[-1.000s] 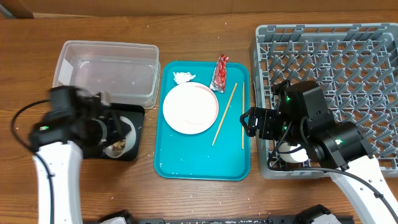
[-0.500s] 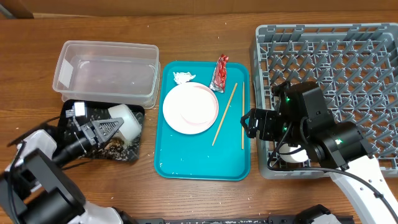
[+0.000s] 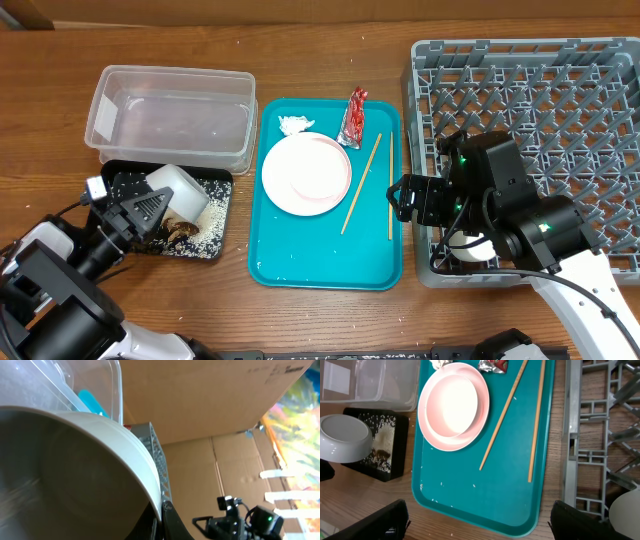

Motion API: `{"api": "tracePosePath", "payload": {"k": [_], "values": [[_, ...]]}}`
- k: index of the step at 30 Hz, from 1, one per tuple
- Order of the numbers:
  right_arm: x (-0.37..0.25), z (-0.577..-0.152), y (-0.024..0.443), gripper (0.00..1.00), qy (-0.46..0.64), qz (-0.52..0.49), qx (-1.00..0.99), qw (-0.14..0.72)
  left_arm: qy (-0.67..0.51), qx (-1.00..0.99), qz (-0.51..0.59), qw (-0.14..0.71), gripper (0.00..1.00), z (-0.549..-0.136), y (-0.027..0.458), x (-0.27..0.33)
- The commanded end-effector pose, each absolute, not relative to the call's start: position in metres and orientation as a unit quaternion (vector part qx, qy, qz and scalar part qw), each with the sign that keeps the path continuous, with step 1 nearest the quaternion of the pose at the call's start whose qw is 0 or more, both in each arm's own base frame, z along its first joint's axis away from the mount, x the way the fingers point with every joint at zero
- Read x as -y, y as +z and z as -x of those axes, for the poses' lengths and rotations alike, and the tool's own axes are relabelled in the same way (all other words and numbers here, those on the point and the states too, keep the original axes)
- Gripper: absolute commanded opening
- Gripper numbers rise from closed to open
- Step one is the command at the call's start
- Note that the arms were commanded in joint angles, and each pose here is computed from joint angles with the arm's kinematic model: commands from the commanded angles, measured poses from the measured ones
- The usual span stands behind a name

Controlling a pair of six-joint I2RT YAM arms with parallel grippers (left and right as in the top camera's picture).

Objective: Sort waste into correct bins and load items into the dishwasher
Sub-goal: 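Carry the empty bowl back and set it on the teal tray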

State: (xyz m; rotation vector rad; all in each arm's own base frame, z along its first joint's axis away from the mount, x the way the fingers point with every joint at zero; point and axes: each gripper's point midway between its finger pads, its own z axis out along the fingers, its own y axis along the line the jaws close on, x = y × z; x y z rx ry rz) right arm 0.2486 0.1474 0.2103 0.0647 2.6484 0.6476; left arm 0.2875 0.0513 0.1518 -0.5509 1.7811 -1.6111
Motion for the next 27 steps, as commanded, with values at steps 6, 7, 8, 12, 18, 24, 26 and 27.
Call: {"api": "tracePosePath", "payload": {"k": [6, 7, 8, 12, 18, 24, 26, 27], "values": [[-0.148, -0.251, 0.216, 0.94, 0.234, -0.024, -0.948, 0.215, -0.61, -0.675, 0.201, 0.363, 0.04, -0.284, 0.162, -0.052], [-0.148, -0.251, 0.216, 0.94, 0.234, -0.024, -0.948, 0.215, -0.599, -0.687, 0.175, 0.372, 0.04, -0.28, 0.167, -0.044], [-0.148, -0.251, 0.216, 0.95, 0.234, -0.024, -0.948, 0.215, -0.591, -0.696, 0.153, 0.379, 0.04, -0.276, 0.171, -0.039], [-0.148, -0.252, 0.217, 0.95, 0.234, -0.024, -0.948, 0.216, -0.566, -0.726, 0.073, 0.383, 0.04, -0.263, 0.188, -0.019], [-0.148, -0.252, 0.217, 0.95, 0.235, -0.024, -0.947, 0.218, -0.559, -0.742, -0.017, 0.37, 0.04, -0.253, 0.205, 0.018], [-0.15, -0.255, 0.219, 0.96, 0.239, -0.023, -0.945, 0.225, -0.588, -0.739, -0.145, 0.295, 0.04, -0.244, 0.217, 0.084], [-0.15, -0.255, 0.22, 0.96, 0.238, -0.023, -0.945, 0.225, -0.595, -0.74, -0.181, 0.254, 0.04, -0.237, 0.217, 0.106], [-0.149, -0.255, 0.219, 0.96, 0.238, -0.023, -0.945, 0.224, -0.599, -0.741, -0.191, 0.236, 0.04, -0.234, 0.216, 0.114]]}}
